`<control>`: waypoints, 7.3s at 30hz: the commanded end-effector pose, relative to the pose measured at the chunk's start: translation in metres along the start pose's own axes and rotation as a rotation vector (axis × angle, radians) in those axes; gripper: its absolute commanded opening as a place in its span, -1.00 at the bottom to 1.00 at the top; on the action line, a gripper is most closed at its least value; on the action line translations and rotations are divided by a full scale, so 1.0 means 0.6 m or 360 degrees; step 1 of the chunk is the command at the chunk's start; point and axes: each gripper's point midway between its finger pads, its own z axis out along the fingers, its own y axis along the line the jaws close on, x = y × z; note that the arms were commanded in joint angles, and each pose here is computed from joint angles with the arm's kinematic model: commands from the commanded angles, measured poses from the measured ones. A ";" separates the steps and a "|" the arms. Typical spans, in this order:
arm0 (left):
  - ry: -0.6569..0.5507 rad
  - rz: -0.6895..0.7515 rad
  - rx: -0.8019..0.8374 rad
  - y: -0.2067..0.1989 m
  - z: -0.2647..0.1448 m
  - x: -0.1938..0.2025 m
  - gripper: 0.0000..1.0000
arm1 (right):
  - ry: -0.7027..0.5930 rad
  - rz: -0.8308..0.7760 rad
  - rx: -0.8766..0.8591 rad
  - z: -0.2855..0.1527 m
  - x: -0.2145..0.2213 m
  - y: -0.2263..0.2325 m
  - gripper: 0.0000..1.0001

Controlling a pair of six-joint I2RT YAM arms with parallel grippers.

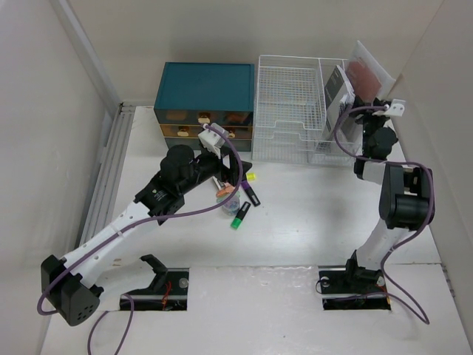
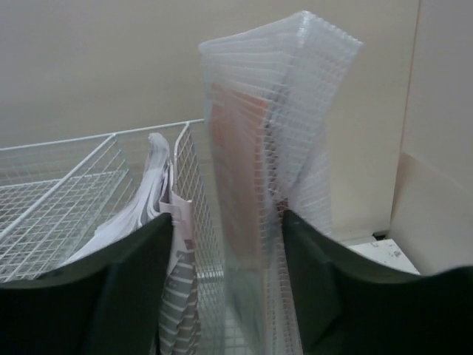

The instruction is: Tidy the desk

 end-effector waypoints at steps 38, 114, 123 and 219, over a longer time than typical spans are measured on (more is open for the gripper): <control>-0.0128 -0.0445 -0.0828 0.278 0.010 -0.035 0.30 | 0.1146 0.0340 -0.1617 -0.316 -0.095 0.355 0.07; 0.0176 -0.0327 -0.1145 0.387 0.079 0.058 -0.52 | 0.1193 0.0400 -0.1696 -0.353 -0.096 0.381 0.15; 0.0239 -0.0344 -0.1156 0.345 0.031 0.080 -0.50 | 0.1206 0.0418 -0.1724 -0.357 -0.093 0.384 0.15; -0.0630 -0.0232 -0.1080 0.196 -0.269 -0.064 0.85 | 0.0981 -0.0838 -0.2434 -0.502 -0.014 0.738 -0.45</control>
